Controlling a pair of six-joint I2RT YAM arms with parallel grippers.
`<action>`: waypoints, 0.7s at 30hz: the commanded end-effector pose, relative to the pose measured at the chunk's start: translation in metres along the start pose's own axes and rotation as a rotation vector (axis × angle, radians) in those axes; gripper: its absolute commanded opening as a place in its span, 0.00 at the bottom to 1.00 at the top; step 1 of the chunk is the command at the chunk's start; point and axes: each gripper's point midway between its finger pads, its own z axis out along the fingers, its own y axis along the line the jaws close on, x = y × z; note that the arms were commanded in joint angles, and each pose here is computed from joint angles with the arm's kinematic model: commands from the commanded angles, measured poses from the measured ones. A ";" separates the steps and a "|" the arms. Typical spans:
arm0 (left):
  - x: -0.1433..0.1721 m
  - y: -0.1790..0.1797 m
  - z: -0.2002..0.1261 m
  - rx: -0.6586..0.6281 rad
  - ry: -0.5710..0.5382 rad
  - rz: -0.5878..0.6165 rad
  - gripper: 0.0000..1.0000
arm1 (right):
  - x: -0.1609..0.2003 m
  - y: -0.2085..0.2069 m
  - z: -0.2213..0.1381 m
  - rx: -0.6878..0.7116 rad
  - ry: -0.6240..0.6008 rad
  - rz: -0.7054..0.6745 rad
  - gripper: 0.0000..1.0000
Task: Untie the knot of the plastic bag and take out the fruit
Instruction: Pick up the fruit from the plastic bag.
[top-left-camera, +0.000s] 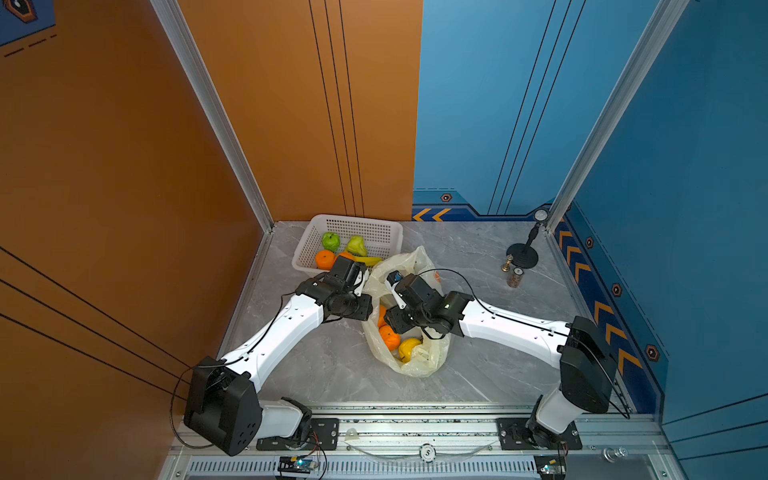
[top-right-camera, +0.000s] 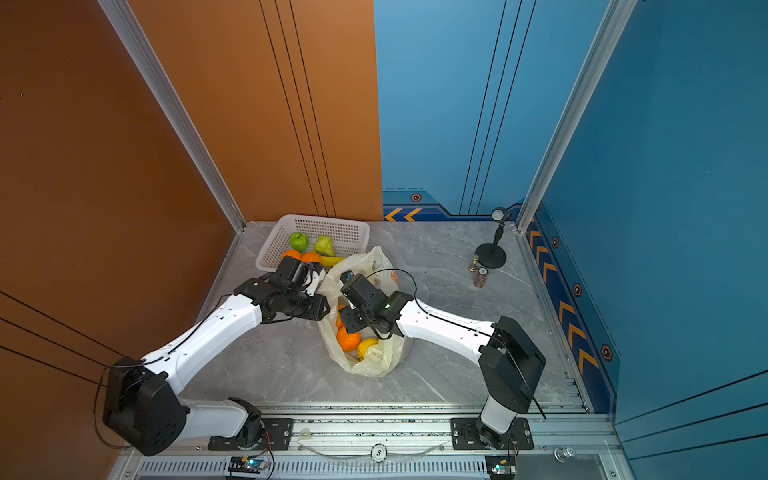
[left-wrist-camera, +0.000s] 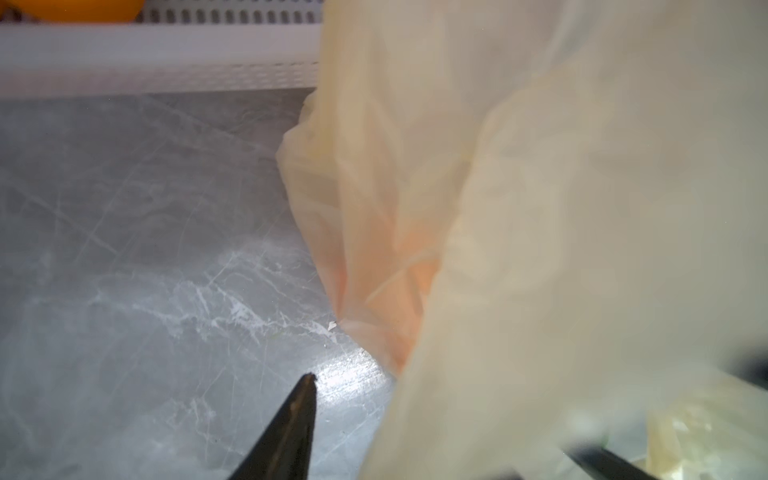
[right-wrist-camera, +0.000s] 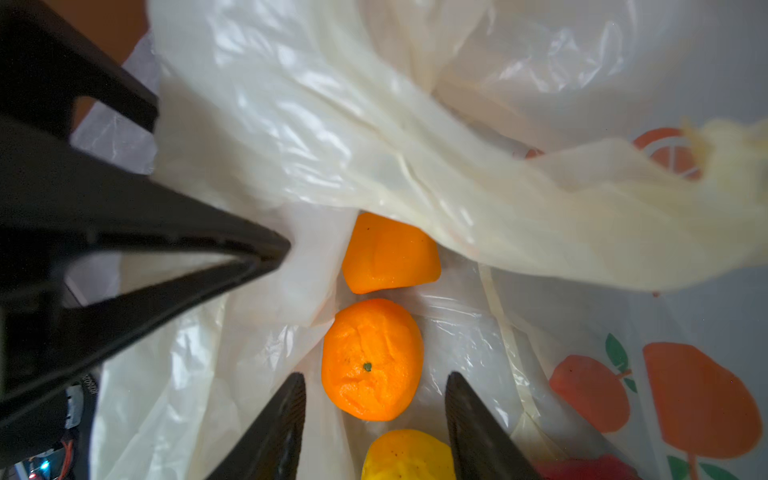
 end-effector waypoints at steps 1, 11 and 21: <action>0.007 0.027 -0.002 -0.141 -0.036 -0.078 0.34 | 0.000 -0.010 0.013 0.078 -0.010 -0.001 0.57; 0.028 0.043 0.007 -0.204 -0.002 -0.131 0.26 | -0.010 -0.001 0.048 0.070 -0.016 0.031 0.74; 0.034 0.044 0.019 -0.202 0.004 -0.152 0.24 | -0.011 0.004 0.078 0.075 -0.009 0.025 0.88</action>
